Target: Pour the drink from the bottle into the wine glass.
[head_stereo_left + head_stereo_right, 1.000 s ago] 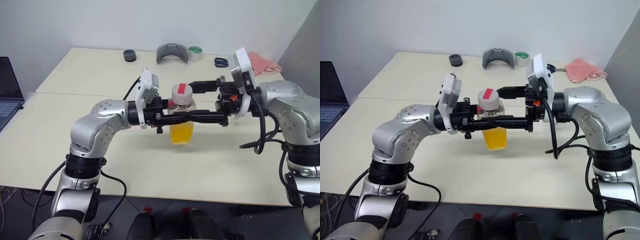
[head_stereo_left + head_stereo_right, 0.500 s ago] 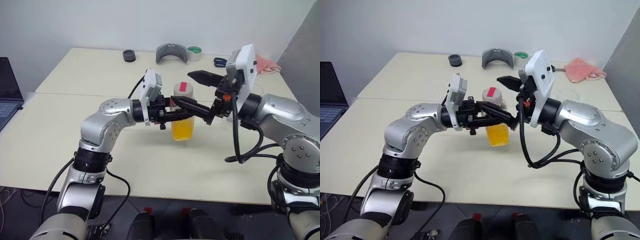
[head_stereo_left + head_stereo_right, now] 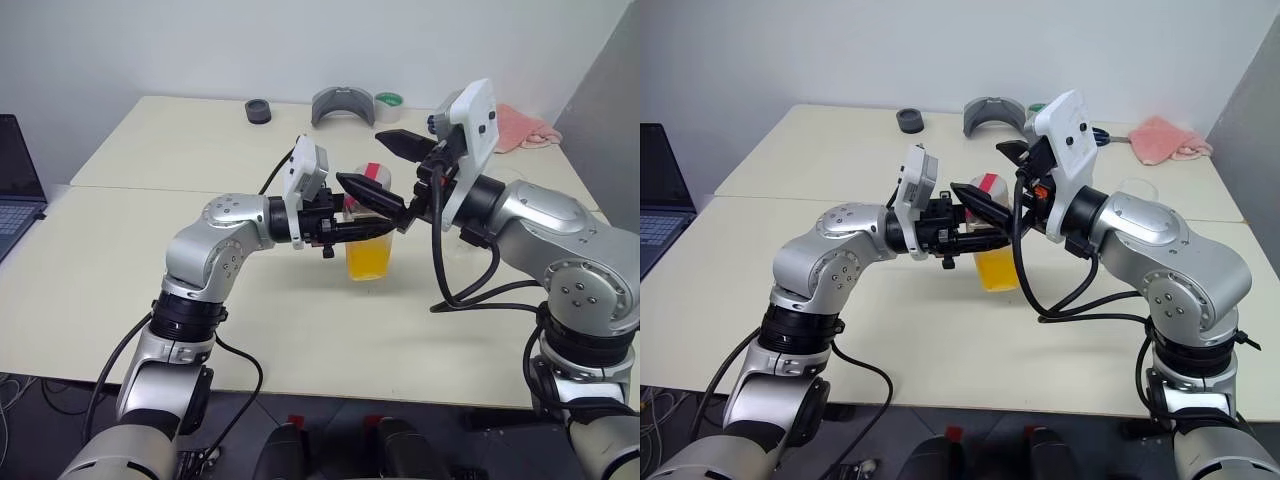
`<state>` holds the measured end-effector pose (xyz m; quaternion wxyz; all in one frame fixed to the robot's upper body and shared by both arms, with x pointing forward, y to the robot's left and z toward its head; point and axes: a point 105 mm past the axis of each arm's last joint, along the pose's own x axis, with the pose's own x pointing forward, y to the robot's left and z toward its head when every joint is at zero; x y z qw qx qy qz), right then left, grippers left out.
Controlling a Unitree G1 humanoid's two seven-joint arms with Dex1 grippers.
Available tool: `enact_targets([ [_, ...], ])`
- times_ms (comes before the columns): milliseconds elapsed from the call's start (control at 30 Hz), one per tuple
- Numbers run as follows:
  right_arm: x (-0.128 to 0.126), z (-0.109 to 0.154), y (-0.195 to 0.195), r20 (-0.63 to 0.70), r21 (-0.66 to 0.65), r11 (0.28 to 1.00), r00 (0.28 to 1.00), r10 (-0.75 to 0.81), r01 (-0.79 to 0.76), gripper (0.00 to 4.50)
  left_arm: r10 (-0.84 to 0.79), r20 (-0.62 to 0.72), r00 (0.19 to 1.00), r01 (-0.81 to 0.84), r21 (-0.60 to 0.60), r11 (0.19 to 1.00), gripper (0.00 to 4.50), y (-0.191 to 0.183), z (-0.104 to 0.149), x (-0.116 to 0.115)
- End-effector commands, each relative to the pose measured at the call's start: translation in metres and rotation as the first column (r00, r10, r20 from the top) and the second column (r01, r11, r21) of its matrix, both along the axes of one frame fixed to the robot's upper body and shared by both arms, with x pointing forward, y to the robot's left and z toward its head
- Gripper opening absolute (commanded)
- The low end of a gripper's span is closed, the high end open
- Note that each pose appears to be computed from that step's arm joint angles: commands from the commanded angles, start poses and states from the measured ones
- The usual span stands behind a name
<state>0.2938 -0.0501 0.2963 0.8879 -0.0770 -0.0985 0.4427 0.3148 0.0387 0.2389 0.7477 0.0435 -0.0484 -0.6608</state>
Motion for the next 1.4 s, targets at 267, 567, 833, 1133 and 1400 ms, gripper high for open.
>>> enact_targets([
  [267, -0.004, 0.014, -0.015, 0.059, -0.004, 1.000, 0.998, -0.020, 0.021, 4.47, -0.008, 0.071, 0.997, 0.009, -0.016, 1.000, 1.84, 0.003, 0.015, -0.006],
  [567, -0.005, 0.009, -0.021, 0.048, -0.015, 0.999, 0.998, -0.029, 0.029, 4.47, -0.008, 0.074, 0.997, 0.010, -0.018, 1.000, 1.84, 0.003, 0.016, -0.005],
  [833, -0.003, 0.007, -0.030, 0.046, -0.030, 0.998, 0.997, -0.055, 0.057, 4.47, -0.007, 0.075, 0.997, 0.008, -0.018, 1.000, 1.84, 0.003, 0.016, -0.004],
  [1133, -0.004, 0.006, -0.036, 0.041, -0.042, 0.996, 0.997, -0.072, 0.074, 4.47, -0.006, 0.074, 0.997, 0.008, -0.020, 1.000, 1.84, 0.003, 0.015, -0.004],
  [1400, -0.004, 0.005, -0.039, 0.035, -0.047, 0.996, 0.996, -0.078, 0.080, 4.47, -0.004, 0.075, 0.997, 0.006, -0.023, 1.000, 1.84, 0.003, 0.015, -0.003],
])
